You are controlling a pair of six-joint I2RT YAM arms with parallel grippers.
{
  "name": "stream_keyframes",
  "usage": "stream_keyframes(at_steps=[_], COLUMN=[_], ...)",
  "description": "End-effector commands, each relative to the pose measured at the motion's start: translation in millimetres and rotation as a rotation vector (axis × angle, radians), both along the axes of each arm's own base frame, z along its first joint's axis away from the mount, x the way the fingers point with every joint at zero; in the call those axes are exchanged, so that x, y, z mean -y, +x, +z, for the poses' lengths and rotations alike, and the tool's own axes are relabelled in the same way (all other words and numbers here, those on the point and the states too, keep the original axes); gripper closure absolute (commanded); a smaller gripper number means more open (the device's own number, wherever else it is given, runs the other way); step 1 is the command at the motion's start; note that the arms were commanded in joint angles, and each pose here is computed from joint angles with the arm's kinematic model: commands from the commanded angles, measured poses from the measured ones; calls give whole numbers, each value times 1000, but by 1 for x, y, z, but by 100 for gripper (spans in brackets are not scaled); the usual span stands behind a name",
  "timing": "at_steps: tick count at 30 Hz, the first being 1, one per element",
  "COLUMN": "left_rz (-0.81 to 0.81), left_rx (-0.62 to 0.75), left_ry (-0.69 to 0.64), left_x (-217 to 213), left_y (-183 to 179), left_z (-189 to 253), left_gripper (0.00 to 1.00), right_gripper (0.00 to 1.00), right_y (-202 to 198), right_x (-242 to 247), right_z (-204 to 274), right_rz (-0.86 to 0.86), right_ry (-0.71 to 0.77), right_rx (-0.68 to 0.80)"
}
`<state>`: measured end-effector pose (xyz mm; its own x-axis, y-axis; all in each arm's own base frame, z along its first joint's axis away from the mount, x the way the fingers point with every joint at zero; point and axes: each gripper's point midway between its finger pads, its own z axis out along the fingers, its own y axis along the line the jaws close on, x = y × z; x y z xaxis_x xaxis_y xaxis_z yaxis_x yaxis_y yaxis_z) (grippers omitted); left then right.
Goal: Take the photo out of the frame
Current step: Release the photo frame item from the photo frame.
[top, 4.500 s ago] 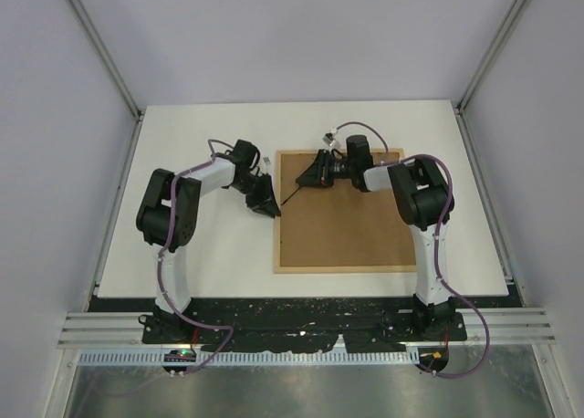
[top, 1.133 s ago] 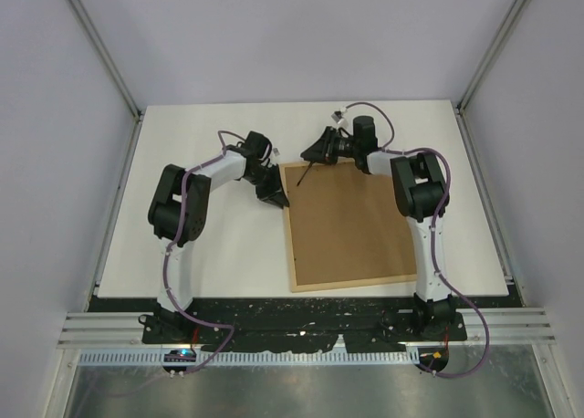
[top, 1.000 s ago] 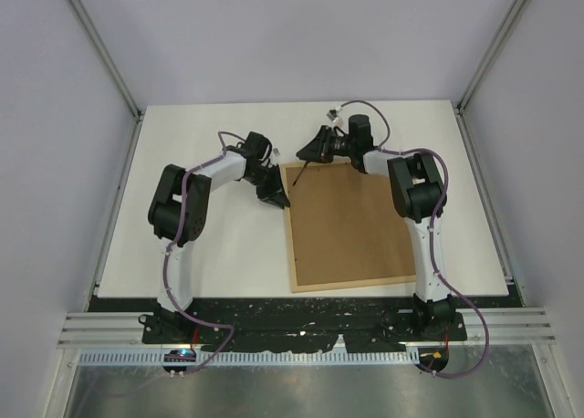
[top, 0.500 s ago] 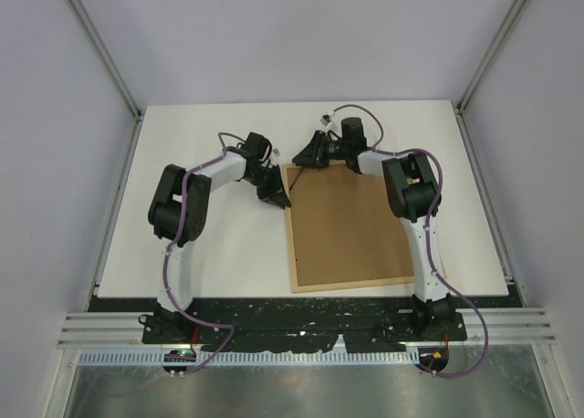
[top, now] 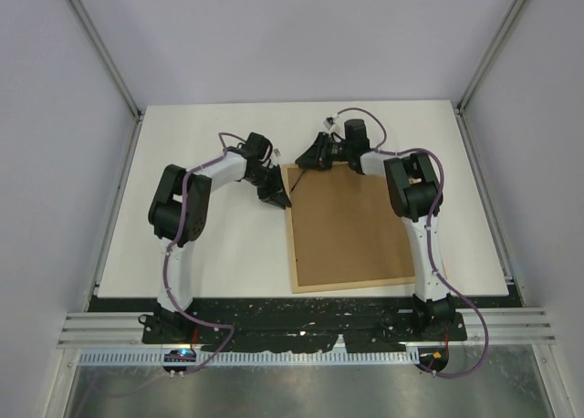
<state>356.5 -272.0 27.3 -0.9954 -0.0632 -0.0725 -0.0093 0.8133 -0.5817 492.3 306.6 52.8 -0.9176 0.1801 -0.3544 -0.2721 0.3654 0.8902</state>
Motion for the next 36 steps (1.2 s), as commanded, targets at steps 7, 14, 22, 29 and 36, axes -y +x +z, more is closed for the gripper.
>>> stream_keyframes(at_steps=[7,14,22,29,36], left_rz=[-15,-13,-11,-8,-1], left_rx=[-25,-35,-38,-43,-44], left_ry=[39,31,31,31,31], left_x=[-4,-2,-2,-2,-2], left_y=[-12,-13,-14,-15,-14], left_z=[-9,-9,-10,-9,-9], left_gripper=[100,100,100,100,100], right_gripper=[92,92,92,92,92], right_y=[13,6,-4,-9,-28], right_x=[15,8,-13,-11,-16], right_z=[31,21,15,7,-11], right_rz=[-53,-58,-18,-24,-35], right_ry=[41,44,43,27,26], right_rx=[31,19,5,6,-73])
